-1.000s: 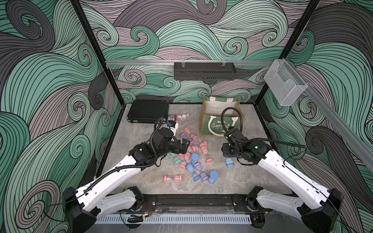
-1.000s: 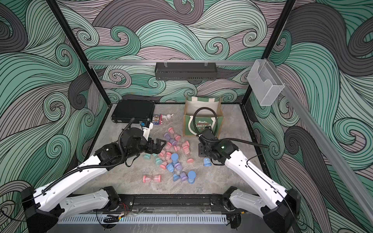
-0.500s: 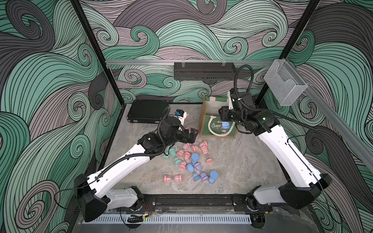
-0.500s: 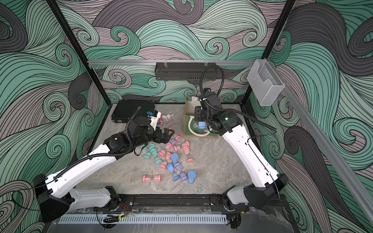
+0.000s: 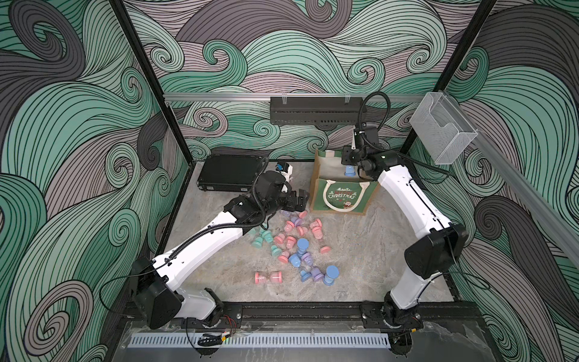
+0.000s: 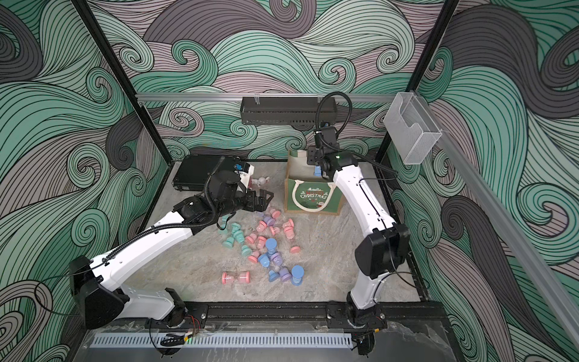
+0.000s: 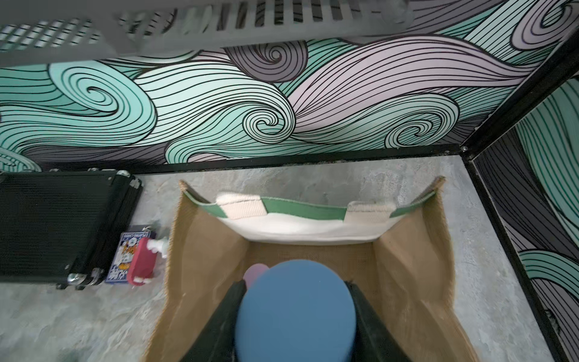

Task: Put the hourglass into the canvas bag
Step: Place the hourglass in the canvas bag.

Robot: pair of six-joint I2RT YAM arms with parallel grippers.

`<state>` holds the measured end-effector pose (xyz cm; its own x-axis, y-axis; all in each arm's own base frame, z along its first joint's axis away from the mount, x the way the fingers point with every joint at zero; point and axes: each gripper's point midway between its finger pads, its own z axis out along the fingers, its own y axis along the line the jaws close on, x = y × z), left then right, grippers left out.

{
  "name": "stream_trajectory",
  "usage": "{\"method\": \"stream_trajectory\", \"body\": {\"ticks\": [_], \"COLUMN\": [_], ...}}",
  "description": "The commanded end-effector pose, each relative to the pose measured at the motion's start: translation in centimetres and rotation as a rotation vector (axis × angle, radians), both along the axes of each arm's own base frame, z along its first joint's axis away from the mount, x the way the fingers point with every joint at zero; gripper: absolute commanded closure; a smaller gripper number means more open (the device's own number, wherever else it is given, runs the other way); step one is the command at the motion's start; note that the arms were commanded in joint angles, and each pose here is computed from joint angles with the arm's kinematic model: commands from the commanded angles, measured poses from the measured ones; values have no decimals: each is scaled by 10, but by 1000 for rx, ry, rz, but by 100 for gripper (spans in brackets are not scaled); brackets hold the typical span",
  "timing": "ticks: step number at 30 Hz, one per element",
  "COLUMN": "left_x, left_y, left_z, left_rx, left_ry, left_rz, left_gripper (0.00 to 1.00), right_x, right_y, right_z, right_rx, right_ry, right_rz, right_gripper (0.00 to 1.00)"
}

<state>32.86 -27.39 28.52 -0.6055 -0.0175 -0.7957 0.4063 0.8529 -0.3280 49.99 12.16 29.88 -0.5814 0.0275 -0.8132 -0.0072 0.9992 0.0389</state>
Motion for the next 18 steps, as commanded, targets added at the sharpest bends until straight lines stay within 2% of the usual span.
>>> {"method": "stream_trajectory", "body": {"ticks": [1, 10, 15, 18], "left_x": [11, 20, 21, 21], "left_y": [-3, 0, 4, 7], "left_z": [21, 11, 10, 10], "left_rx": [-34, -30, -33, -35], "left_ry": [-48, -21, -18, -16], "left_rz": [0, 14, 27, 37], "left_gripper": [1, 1, 1, 1], "right_x": [14, 22, 27, 25], "right_y": [9, -3, -14, -18], "right_z": [-17, -94, -108, -106], "right_rx": [28, 34, 41, 37], "right_ry": [-9, 82, 82, 83], "right_rz": [53, 59, 37, 29], "right_gripper": [77, 73, 66, 56]}}
